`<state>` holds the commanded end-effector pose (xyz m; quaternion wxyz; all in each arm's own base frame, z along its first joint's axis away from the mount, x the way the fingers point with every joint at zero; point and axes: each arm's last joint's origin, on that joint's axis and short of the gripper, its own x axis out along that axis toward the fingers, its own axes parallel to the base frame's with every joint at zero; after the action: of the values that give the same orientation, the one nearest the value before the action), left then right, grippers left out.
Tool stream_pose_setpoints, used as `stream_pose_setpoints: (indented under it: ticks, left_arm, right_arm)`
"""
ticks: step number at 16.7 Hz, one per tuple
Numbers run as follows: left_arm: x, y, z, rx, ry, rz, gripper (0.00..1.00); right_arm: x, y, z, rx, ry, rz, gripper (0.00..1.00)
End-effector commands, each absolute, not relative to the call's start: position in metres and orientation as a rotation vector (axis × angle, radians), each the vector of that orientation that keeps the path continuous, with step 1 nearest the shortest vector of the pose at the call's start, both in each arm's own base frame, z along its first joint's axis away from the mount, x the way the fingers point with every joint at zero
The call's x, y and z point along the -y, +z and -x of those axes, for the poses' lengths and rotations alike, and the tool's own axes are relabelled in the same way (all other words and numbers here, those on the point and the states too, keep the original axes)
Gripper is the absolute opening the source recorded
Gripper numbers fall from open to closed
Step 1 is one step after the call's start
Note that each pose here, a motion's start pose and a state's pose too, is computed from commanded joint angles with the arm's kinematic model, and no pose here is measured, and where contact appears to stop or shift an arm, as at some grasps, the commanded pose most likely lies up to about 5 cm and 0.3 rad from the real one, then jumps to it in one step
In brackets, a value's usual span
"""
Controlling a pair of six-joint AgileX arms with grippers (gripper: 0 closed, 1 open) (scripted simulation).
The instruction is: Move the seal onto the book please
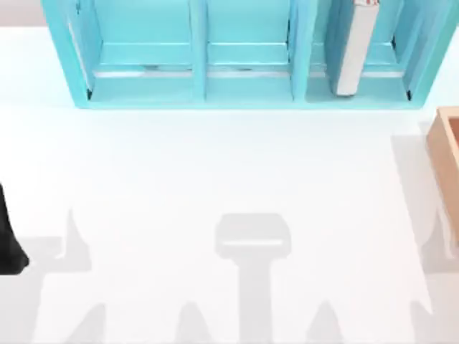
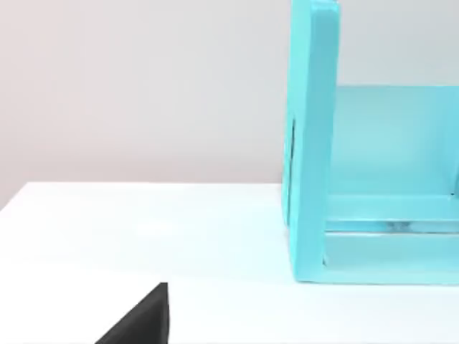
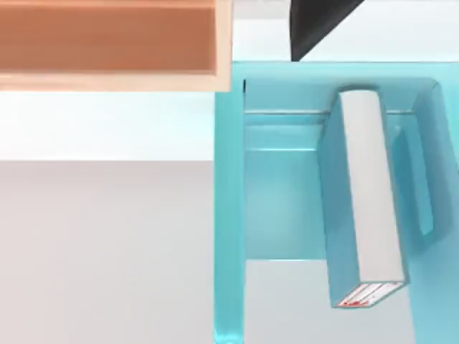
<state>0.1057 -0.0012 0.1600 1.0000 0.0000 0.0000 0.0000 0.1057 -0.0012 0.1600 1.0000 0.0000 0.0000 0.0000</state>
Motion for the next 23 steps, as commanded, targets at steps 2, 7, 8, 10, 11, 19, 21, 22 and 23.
stream_pose_setpoints:
  ticks: [2,7,8,10,11,19,21,22,23]
  left_arm:
    - [0.001,0.160,-0.106,0.000,0.000,0.000,1.00]
    - [0.001,0.160,-0.106,0.000,0.000,0.000,1.00]
    - [0.001,0.160,-0.106,0.000,0.000,0.000,1.00]
    - [0.001,0.160,-0.106,0.000,0.000,0.000,1.00]
    - [0.001,0.160,-0.106,0.000,0.000,0.000,1.00]
    - [0.001,0.160,-0.106,0.000,0.000,0.000,1.00]
    - [0.001,0.160,-0.106,0.000,0.000,0.000,1.00]
    - [0.001,0.160,-0.106,0.000,0.000,0.000,1.00]
    - [0.001,0.160,-0.106,0.000,0.000,0.000,1.00]
  right_arm:
    - [0.001,0.160,-0.106,0.000,0.000,0.000,1.00]
    - [-0.001,0.186,-0.113,0.036,-0.017,-0.004,1.00]
    - [-0.002,0.194,-0.117,0.040,-0.020,-0.006,1.00]
    - [-0.007,0.210,-0.131,0.040,-0.025,-0.009,1.00]
    - [-0.010,0.218,-0.141,0.035,-0.026,-0.010,1.00]
    - [-0.068,0.212,-0.264,-0.066,-0.026,0.000,1.00]
    - [-0.089,0.189,-0.294,-0.091,-0.027,0.006,1.00]
    - [-0.100,0.176,-0.306,-0.101,-0.028,0.008,1.00]
    - [-0.110,0.161,-0.317,-0.109,-0.029,0.009,1.00]
